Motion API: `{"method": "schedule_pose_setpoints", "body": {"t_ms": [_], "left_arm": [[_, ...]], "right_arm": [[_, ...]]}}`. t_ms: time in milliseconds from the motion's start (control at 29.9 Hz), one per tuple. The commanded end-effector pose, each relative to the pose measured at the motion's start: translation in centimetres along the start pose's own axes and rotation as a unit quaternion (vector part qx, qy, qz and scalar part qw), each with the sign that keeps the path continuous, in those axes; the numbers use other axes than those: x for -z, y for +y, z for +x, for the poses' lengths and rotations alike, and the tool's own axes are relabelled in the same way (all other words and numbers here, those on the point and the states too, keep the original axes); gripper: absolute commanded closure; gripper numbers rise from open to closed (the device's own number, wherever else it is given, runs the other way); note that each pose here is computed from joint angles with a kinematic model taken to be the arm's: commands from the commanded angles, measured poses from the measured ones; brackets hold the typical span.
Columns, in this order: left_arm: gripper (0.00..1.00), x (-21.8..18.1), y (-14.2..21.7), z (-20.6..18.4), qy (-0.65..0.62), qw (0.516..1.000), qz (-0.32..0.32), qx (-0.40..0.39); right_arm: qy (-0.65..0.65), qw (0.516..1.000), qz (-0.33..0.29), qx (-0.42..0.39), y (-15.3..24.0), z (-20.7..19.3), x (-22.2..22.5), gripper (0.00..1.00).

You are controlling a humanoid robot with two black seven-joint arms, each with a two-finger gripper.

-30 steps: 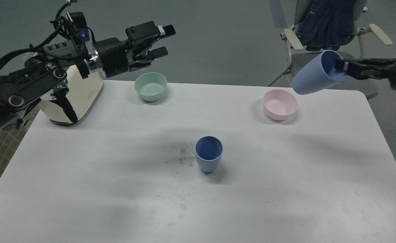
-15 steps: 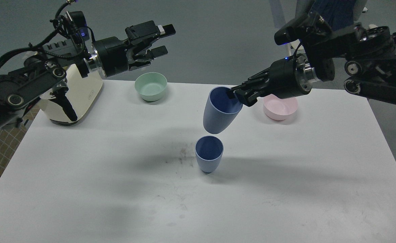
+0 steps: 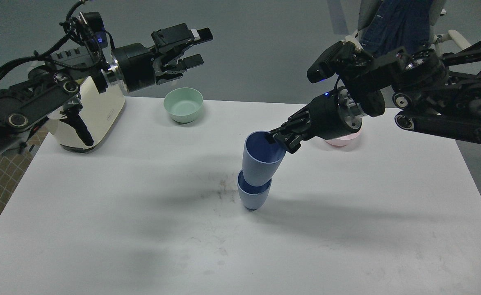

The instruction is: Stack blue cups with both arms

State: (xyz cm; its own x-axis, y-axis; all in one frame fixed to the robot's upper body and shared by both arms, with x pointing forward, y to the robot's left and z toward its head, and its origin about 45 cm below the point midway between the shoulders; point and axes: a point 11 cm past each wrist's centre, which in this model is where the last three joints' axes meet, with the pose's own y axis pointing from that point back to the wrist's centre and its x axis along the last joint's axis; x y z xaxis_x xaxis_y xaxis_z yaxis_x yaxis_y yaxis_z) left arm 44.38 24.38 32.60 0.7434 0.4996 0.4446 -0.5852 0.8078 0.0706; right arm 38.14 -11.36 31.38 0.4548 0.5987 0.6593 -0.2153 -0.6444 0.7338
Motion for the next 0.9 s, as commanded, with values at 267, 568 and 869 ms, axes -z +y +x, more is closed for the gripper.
{"method": "schedule_pose_setpoints", "body": {"t_ms": [267, 568, 869], "left_arm": [[0.04, 0.0, -0.1, -0.1, 0.0, 1.0, -0.001, 0.0], [0.04, -0.2, -0.3, 0.0, -0.001, 1.0, -0.003, -0.001], [0.04, -0.2, -0.2, 0.1, -0.002, 1.0, -0.002, -0.002]], "right_arm": [[0.0, 1.0, 0.001, 0.009, -0.8, -1.3, -0.1, 1.0], [-0.006, 1.0, 0.004, 0.008, -1.0, -1.6, -0.2, 0.64], [-0.011, 1.0, 0.003, 0.003, -0.9, -1.8, -0.4, 0.53]]}}
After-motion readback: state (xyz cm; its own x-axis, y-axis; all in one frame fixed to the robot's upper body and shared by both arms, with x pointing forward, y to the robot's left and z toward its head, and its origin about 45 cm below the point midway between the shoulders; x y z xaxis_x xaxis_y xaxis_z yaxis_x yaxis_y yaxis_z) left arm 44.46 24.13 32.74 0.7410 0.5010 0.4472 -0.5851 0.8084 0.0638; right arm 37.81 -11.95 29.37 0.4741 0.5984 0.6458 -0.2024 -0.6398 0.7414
